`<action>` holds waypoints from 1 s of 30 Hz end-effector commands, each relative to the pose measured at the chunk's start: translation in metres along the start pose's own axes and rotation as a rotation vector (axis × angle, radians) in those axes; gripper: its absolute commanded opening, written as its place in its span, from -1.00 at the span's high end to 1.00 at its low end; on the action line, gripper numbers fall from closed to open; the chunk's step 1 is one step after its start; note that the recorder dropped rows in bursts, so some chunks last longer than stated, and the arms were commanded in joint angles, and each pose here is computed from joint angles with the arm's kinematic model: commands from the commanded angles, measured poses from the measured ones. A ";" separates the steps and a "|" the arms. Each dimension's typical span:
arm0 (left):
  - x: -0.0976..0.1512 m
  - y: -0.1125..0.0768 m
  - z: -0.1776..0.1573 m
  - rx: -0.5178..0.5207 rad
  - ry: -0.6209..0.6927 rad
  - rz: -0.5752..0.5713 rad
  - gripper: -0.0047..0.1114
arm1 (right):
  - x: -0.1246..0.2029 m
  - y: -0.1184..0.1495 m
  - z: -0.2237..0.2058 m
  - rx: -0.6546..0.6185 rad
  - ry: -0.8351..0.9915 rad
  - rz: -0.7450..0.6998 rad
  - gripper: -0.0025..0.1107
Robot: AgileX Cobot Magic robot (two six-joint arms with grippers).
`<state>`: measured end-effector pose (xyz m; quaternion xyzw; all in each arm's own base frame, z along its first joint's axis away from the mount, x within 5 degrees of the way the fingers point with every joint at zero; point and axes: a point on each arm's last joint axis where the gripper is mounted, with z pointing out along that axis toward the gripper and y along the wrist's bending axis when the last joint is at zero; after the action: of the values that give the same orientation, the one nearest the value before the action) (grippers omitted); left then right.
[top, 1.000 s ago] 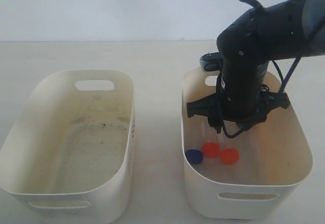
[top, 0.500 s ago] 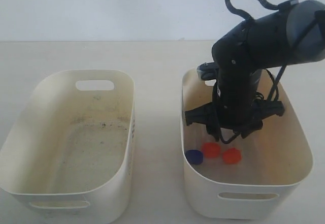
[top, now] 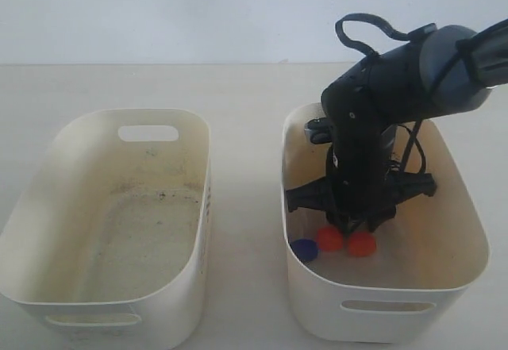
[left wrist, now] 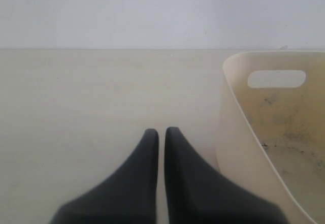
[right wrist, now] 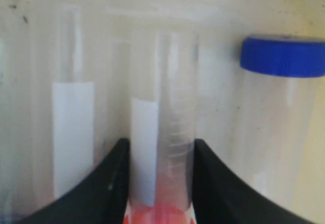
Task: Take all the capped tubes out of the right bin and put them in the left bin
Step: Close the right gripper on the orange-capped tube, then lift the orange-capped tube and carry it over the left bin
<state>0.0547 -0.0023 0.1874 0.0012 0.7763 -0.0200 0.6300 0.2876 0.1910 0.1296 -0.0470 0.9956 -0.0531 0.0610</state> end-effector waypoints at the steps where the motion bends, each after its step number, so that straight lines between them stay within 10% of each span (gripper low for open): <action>1: 0.001 0.000 0.000 0.005 0.001 -0.010 0.85 | -0.002 -0.005 -0.023 -0.012 -0.059 -0.014 0.96; 17: 0.001 0.000 0.000 0.005 0.001 -0.010 0.85 | 0.013 -0.027 -0.160 -0.319 -0.469 0.015 0.96; 30: 0.001 0.000 0.000 0.005 0.001 -0.010 0.85 | 0.037 0.093 -0.184 -0.602 -0.558 -0.238 0.96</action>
<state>0.0547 -0.0023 0.1874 0.0012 0.7763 -0.0200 0.6300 0.2207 0.2773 0.2981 -0.1710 0.9067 0.2387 0.3028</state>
